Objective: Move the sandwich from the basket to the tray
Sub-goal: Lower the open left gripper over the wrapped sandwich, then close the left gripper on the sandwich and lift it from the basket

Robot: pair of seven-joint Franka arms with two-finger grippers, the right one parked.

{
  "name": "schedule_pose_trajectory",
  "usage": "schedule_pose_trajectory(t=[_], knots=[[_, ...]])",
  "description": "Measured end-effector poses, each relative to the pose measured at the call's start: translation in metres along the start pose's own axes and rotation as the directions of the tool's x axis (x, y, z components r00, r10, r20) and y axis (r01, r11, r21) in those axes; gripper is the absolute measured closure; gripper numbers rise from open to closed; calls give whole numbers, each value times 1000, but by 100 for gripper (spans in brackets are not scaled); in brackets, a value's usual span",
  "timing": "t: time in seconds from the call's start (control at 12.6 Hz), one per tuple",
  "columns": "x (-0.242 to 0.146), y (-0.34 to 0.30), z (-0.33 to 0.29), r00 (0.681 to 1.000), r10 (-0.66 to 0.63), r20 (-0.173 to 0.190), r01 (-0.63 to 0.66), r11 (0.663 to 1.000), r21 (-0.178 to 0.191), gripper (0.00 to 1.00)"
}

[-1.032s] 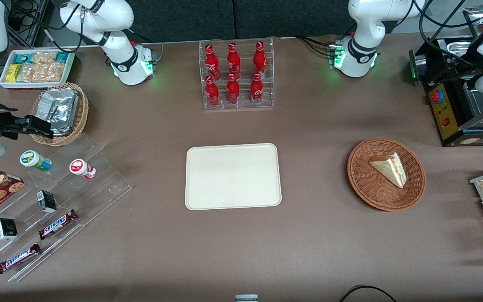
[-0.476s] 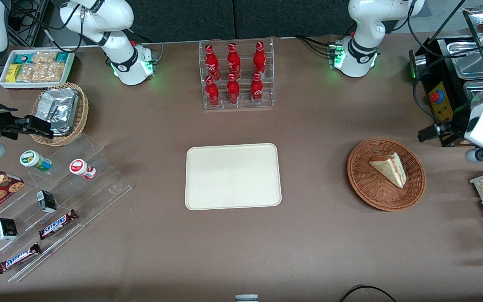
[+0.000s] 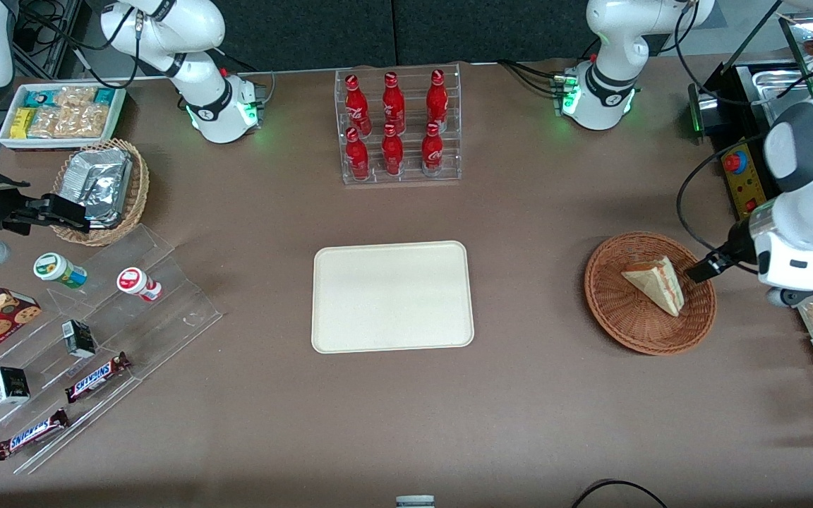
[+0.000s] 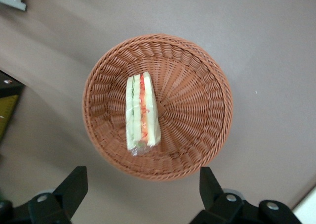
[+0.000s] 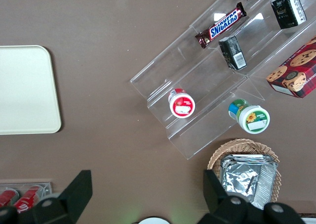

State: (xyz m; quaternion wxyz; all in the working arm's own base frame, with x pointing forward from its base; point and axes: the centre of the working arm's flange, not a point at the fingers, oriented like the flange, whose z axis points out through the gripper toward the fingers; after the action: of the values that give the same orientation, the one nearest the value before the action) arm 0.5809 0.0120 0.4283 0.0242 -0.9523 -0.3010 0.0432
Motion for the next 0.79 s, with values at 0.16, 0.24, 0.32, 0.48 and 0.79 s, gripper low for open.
schedule_pose_trajectory(t=[0.16,0.24,0.32,0.48,0.79], knots=[[-2,-3,25,997,-78,-11,77,997,-9,0],[-1,-7,38,992,-121,-20,121,992,-19,0],[-2,-10,51,988,-153,-30,152,988,-29,0],[-7,-18,80,983,-177,-41,176,984,-41,0],[-20,-25,113,982,-182,-43,180,983,-46,0]])
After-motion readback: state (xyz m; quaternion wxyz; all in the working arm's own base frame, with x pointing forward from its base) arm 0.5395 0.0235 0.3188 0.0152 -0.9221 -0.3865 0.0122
